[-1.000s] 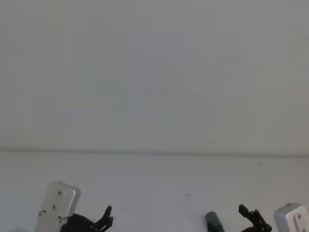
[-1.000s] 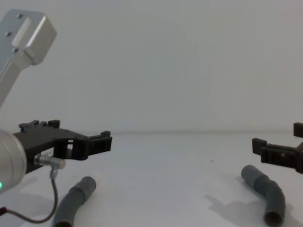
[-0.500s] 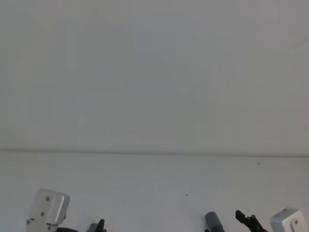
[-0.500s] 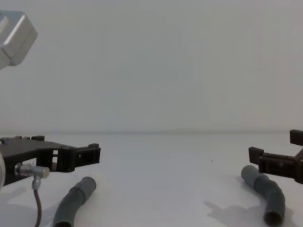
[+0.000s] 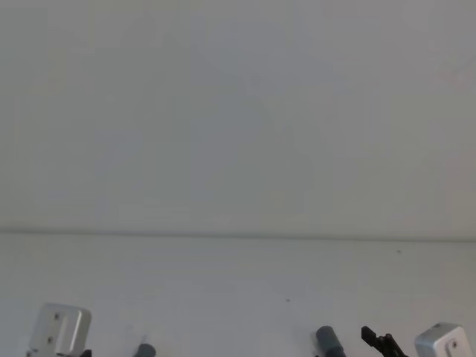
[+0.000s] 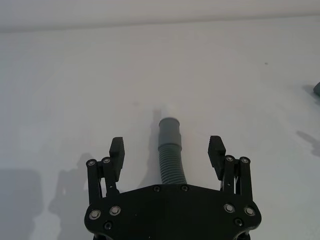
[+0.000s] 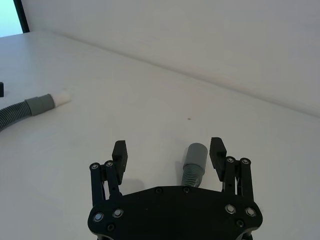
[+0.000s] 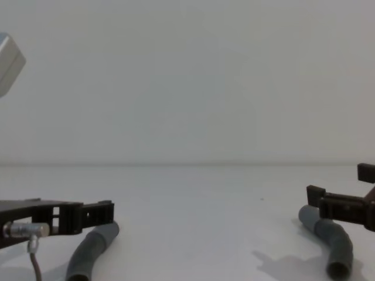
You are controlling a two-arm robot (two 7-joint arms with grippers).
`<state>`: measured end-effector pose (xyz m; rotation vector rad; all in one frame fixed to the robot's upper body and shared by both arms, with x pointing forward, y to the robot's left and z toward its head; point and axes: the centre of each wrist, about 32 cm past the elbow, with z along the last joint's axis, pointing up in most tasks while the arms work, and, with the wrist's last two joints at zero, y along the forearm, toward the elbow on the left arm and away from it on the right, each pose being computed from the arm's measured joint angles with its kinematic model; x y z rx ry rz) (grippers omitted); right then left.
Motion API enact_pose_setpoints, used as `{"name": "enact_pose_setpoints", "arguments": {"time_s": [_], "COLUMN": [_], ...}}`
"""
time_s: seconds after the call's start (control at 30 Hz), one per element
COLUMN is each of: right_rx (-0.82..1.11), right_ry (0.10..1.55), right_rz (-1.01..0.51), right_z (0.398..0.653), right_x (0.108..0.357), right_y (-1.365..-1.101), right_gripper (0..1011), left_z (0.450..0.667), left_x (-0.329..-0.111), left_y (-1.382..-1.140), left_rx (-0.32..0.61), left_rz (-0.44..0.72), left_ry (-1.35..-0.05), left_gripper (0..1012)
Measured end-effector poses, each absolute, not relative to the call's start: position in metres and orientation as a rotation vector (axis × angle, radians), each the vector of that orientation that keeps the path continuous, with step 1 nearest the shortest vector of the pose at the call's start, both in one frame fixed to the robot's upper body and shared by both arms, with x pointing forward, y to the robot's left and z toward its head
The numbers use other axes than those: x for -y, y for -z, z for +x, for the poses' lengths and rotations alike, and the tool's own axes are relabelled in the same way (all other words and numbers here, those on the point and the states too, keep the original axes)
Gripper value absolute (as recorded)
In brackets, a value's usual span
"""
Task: Use both hands to pick up one end of the pipe from the table, align the ends, and insert them.
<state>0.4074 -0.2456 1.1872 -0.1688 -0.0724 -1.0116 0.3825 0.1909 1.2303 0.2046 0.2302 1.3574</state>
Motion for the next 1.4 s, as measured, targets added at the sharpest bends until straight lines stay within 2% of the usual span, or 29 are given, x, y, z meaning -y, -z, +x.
{"name": "enact_pose_setpoints", "arguments": {"time_s": [0.23,0.9,1.4], "right_rx": [0.072,0.072,0.072], "right_ry": [1.010,1.008,1.009], "right_rz": [-0.170,-0.171,-0.171], "right_z": [0.407,0.407,0.407], "right_x": [0.245,0.246,0.246], "right_y": [-1.187,-1.187,-1.187], "right_gripper": [1002,1002,1002], "left_z": [0.382,0.390,0.394], "left_x": [-0.192,-0.186,-0.182], "left_y": [-1.231,-1.229,-1.231], "left_rx": [-0.277,-0.337,-0.306], "left_rz": [0.211,0.231,0.295], "left_ry": [-1.373,-1.381,-1.389], "left_gripper": [1001,1001,1001]}}
